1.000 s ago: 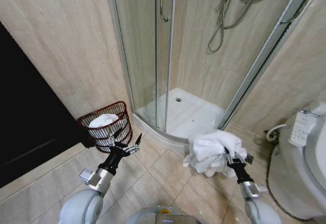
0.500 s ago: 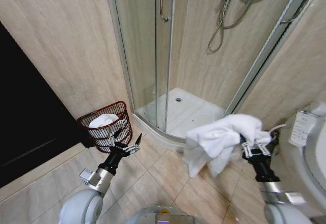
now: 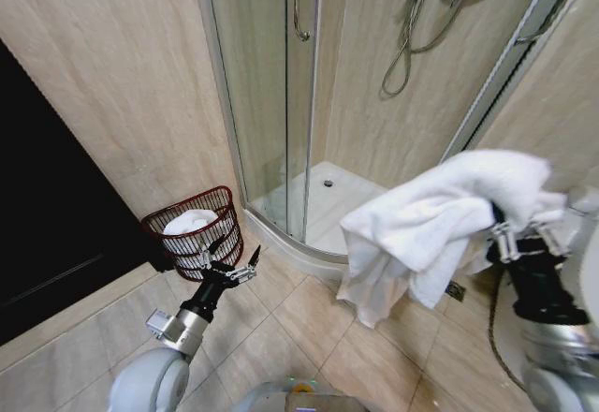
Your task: Discard the used towel into the hamper.
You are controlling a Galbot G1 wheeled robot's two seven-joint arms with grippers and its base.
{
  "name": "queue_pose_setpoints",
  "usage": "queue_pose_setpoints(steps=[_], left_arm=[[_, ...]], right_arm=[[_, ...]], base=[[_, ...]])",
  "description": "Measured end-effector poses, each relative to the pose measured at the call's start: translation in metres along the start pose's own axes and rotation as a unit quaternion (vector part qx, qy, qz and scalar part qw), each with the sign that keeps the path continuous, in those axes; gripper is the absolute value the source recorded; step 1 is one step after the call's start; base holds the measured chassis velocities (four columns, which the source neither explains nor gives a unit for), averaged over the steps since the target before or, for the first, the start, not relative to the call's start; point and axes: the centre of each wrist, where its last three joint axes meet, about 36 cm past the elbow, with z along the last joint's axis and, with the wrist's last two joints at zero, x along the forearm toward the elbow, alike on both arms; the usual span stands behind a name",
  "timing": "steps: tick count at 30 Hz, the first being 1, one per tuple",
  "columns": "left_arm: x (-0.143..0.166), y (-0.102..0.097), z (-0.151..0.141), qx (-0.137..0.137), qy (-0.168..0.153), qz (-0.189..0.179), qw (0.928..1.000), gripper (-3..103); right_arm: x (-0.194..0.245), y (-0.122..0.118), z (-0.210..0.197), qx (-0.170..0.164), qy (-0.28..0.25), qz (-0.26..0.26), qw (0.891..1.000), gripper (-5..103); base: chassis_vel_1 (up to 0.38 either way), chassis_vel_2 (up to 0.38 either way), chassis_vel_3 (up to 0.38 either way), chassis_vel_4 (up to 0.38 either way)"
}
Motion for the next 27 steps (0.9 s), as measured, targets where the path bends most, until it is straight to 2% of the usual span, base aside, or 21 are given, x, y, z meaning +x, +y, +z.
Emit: queue_pose_setpoints(steps=[7,14,27], left_arm=[[0.0,0.0,0.0,0.0,0.0,0.0,1.0,100],[0.0,0.0,0.0,0.0,0.0,0.0,1.0,100],[0.0,0.0,0.0,0.0,0.0,0.0,1.0,100]], right_arm=[[-0.018,-0.003,-0.017,-0.018,-0.024,0.034,0.999,22],[-0.023,-0.003,-0.017,-0.044,-0.02,0.068,0.997,22],[-0.023,-0.002,-0.014,-0.048,-0.021,0.074,0.996,22]], base=[[0.0,0.0,0.0,0.0],[0.0,0.0,0.0,0.0],[0.0,0.0,0.0,0.0]])
